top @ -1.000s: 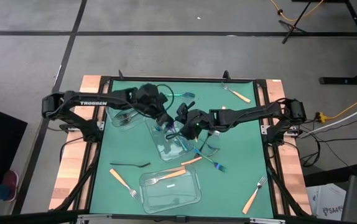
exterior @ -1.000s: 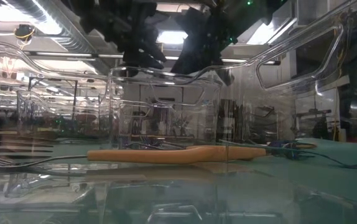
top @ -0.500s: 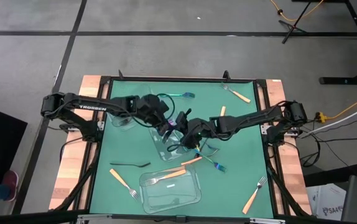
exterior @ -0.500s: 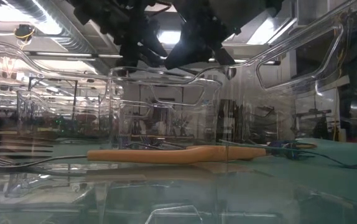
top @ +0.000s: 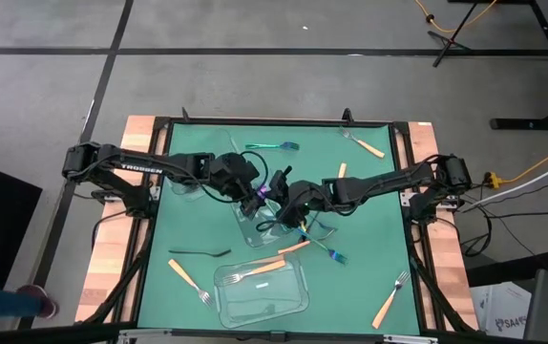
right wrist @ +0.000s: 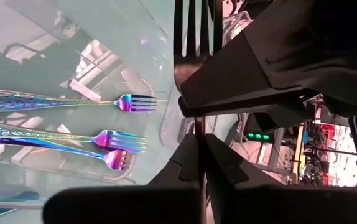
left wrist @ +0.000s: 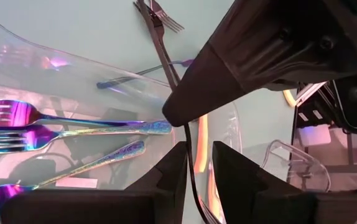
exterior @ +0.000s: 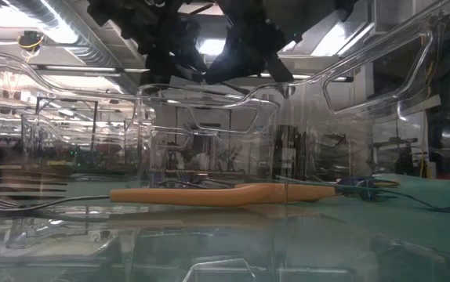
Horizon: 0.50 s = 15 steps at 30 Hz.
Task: Sort silverware by color (type)
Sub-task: Put the black fork into the top transparent bin
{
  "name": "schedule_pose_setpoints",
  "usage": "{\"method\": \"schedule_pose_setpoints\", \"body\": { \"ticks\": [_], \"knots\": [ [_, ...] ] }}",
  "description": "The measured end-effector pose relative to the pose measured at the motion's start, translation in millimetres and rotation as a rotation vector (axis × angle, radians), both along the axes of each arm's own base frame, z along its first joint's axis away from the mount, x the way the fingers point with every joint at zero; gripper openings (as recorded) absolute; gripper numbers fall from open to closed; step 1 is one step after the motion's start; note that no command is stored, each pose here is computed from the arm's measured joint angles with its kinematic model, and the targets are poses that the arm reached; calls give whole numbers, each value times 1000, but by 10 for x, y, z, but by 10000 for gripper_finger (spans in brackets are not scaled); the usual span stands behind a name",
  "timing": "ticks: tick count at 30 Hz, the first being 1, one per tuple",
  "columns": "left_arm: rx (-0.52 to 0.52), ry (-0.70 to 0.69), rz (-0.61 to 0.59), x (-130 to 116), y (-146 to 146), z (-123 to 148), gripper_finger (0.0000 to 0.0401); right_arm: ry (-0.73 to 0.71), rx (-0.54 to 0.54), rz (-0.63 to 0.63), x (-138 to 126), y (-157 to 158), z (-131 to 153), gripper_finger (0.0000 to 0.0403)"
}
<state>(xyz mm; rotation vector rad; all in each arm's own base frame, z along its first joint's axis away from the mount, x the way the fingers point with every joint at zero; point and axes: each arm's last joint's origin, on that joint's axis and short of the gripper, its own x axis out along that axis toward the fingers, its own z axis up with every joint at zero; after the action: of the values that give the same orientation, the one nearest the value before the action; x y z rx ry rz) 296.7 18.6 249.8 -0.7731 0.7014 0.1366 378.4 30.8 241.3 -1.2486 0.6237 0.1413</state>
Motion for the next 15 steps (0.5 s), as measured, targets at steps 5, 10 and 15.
{"method": "schedule_pose_setpoints", "body": {
  "ticks": [5, 10, 15],
  "knots": [
    [0, 0, 0, 0, 0, 0, 71, -1, 13, 6, 0, 3, -1, 1],
    [1, -2, -1, 1, -2, 1, 71, 0, 16, 9, 1, 1, -1, 1],
    [7, -2, 6, 2, 1, 2, 71, 0, 16, 8, 0, 1, -2, 1]
  ]
}}
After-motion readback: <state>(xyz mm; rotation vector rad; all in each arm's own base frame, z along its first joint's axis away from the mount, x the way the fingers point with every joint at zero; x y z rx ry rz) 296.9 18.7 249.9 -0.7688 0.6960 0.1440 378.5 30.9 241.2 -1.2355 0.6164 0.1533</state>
